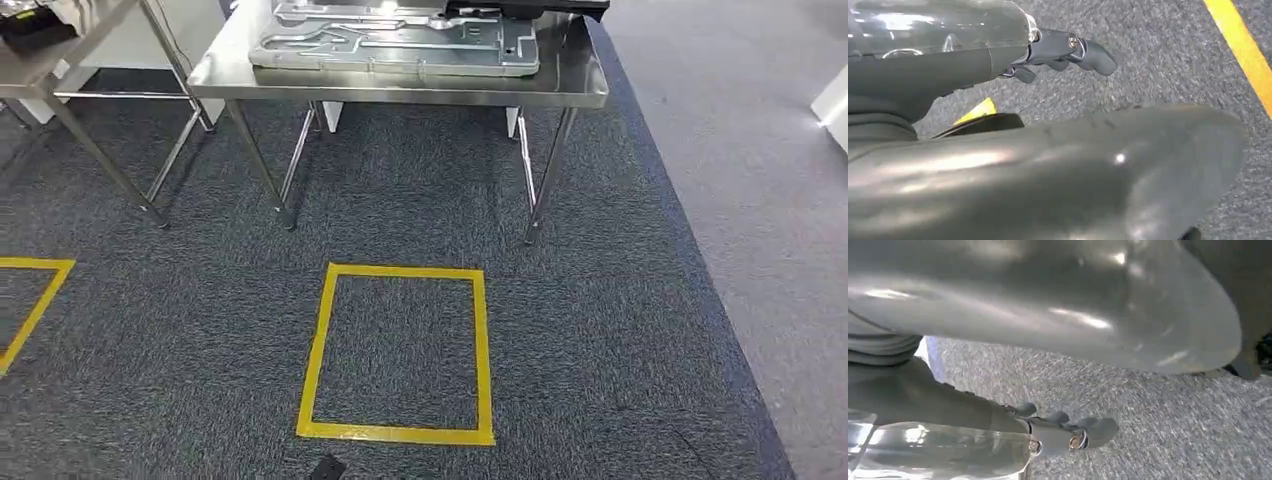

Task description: Take the parts from the cabinet and place them on the table.

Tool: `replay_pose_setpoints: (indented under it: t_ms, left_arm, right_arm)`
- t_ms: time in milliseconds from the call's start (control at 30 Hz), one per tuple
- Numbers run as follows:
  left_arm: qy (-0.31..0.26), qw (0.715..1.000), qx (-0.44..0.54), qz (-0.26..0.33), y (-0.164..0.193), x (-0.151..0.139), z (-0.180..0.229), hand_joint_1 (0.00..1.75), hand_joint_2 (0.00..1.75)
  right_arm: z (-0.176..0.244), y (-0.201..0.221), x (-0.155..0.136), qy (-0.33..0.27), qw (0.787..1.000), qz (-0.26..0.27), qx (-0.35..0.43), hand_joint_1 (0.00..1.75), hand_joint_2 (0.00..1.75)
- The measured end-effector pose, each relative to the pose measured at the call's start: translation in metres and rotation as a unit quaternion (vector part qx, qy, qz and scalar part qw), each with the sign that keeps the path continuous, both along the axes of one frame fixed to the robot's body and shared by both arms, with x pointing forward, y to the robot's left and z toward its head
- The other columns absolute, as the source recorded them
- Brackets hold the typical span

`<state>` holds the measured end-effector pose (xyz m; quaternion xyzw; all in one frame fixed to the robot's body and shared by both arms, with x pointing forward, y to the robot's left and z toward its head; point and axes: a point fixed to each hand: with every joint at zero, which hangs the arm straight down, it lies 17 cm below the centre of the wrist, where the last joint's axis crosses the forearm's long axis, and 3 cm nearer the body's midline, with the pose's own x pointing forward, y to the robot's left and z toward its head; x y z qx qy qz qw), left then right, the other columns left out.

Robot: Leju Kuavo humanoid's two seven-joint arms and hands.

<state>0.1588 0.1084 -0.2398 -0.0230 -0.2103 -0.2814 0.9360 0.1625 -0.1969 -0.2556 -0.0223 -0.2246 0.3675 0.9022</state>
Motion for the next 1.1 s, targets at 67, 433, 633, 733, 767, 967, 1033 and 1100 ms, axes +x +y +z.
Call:
replay_pose_setpoints:
  t_ms: [67,433,633,733,767,967,1033,1100]
  left_arm:
    - [0.0,1.0,-0.001,0.0,-0.001,0.002,0.001,0.0,0.0]
    - [0.005,1.0,-0.004,0.018,-0.003,0.011,0.004,0.0,0.0]
    - [-0.007,1.0,-0.022,0.018,-0.007,0.012,0.005,0.0,0.0]
    - [-0.005,1.0,-0.019,0.016,-0.002,0.0,0.001,0.0,0.0]
    - [-0.005,1.0,-0.018,0.017,-0.002,-0.001,0.001,0.0,0.0]
    - [-0.001,1.0,-0.013,0.02,0.001,-0.006,-0.001,0.0,0.0]
    - [-0.001,1.0,-0.013,0.019,0.0,-0.006,-0.001,0.0,0.0]
    - [-0.001,1.0,-0.014,0.016,0.0,-0.006,-0.001,0.0,0.0]
  right_arm:
    - [-0.001,0.0,-0.003,0.002,1.0,0.002,-0.001,0.0,0.0]
    - [-0.001,0.001,-0.002,0.007,1.0,0.021,-0.004,0.0,0.0]
    - [-0.003,0.001,-0.01,0.011,1.0,0.024,-0.004,0.0,0.0]
    - [-0.004,0.001,-0.015,0.014,1.0,0.027,-0.003,0.0,0.0]
    - [-0.004,0.001,-0.015,0.015,0.999,0.028,-0.003,0.0,0.0]
    - [-0.004,0.0,-0.014,0.015,0.999,0.029,-0.003,0.0,0.0]
    - [-0.004,-0.001,-0.016,0.017,0.999,0.028,-0.003,0.0,0.0]
    - [-0.005,-0.001,-0.02,0.021,0.999,0.026,-0.003,0.0,0.0]
